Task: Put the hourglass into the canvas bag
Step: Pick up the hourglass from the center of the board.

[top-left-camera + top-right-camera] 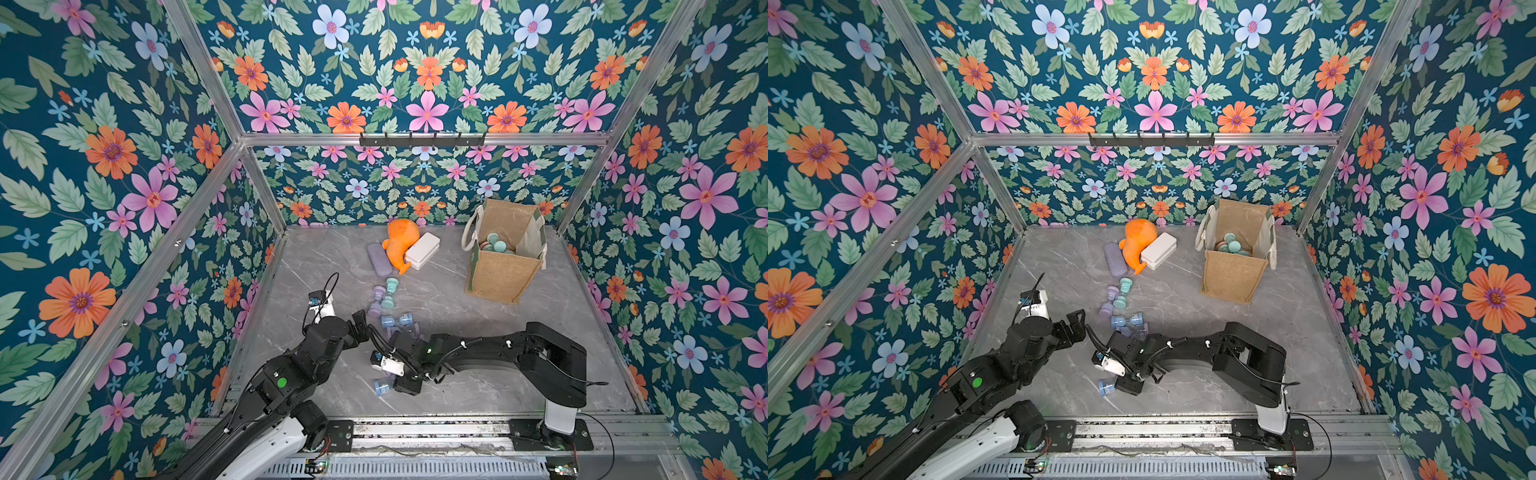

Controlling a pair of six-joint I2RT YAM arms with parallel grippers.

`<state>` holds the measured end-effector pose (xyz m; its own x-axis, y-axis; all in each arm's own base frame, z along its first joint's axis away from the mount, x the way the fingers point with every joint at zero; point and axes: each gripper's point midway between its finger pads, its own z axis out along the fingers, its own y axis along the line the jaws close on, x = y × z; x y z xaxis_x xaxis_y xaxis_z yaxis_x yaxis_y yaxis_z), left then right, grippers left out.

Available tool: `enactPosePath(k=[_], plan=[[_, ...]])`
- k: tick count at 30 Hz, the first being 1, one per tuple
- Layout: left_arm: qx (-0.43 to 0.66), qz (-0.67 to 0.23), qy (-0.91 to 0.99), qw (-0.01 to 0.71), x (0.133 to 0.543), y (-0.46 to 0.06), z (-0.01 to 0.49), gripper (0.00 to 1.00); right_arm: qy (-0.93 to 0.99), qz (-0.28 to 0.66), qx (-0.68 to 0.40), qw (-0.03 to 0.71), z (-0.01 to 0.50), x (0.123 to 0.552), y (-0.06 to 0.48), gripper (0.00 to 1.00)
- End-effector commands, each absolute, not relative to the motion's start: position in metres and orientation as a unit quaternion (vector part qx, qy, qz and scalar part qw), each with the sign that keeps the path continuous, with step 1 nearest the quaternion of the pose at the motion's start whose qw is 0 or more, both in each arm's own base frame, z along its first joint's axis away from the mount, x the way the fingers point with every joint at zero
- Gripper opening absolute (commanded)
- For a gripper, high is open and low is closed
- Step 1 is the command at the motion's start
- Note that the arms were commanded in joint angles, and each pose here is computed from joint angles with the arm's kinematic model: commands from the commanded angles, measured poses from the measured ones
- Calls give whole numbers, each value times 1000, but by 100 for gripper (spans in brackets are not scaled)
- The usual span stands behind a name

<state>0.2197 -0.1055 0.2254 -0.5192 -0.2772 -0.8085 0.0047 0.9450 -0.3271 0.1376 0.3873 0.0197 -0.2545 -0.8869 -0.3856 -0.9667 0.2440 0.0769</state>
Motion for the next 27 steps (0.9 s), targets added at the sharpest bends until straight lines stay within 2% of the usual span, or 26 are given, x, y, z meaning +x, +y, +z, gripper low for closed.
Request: enactPosePath(k=[1, 27], plan=[[-84, -141, 858, 487, 221, -103, 227, 100, 780, 134, -601, 112, 17, 132, 371, 56], [-80, -149, 855, 490, 223, -108, 230, 100, 787, 105, -599, 107, 11, 130, 347, 62]])
